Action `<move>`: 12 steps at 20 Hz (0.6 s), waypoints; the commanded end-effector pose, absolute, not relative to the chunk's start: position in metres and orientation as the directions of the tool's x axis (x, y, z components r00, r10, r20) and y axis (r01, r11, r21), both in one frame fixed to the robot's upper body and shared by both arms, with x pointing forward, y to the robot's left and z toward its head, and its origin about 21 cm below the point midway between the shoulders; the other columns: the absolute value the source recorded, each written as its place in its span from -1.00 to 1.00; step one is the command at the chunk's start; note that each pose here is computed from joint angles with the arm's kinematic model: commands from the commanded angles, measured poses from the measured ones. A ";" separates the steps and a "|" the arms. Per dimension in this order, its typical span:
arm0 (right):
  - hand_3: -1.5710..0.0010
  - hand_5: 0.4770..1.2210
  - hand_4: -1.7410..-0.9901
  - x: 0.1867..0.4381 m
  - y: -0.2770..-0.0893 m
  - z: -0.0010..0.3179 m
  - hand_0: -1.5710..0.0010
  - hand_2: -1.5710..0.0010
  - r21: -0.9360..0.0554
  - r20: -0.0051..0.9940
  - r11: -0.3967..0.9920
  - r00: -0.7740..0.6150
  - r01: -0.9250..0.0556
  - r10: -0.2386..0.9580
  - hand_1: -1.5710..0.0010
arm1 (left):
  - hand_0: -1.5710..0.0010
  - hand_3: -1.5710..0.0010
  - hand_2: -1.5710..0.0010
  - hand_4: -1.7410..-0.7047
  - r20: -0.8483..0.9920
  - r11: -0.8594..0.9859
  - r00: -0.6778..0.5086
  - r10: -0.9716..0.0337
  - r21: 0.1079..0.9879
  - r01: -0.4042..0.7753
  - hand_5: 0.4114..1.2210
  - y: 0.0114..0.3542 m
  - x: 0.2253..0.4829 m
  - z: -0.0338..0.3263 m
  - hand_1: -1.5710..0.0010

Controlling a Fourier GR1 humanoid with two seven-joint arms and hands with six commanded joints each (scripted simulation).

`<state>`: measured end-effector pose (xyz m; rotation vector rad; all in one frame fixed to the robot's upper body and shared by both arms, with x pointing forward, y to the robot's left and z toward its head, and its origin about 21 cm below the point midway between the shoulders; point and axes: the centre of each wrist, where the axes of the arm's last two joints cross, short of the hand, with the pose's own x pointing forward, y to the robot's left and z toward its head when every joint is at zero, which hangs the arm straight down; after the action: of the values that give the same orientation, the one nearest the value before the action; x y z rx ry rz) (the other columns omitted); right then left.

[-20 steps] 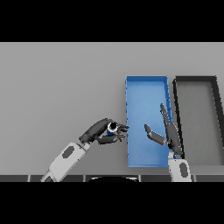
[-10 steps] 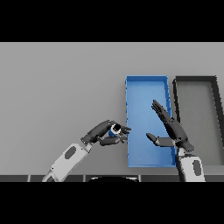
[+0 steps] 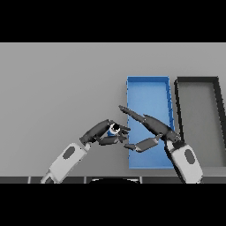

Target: Pick up the blue pipe and place it into the blue bin.

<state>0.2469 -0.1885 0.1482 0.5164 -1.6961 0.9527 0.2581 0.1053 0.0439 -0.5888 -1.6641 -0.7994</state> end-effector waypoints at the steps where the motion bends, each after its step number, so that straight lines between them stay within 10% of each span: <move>1: 1.00 -0.87 0.24 0.249 -0.184 0.150 1.00 1.00 -0.334 0.936 0.562 -0.335 -0.757 0.106 1.00 | -1.00 -0.89 -1.00 -1.00 0.973 0.643 -0.230 -0.032 0.196 0.740 1.00 0.101 0.259 0.045 -1.00; 12: 0.94 -0.92 0.32 0.276 -0.120 0.162 0.93 0.87 -0.363 0.930 0.400 -0.353 -0.842 0.100 0.89 | -1.00 -0.89 -1.00 -0.99 0.976 0.620 -0.215 -0.018 0.180 0.764 1.00 0.107 0.259 0.044 -1.00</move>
<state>0.2760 -0.1197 0.1620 0.6662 -1.6286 1.1461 0.2594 0.1070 0.0440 -0.6290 -1.6416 -0.8104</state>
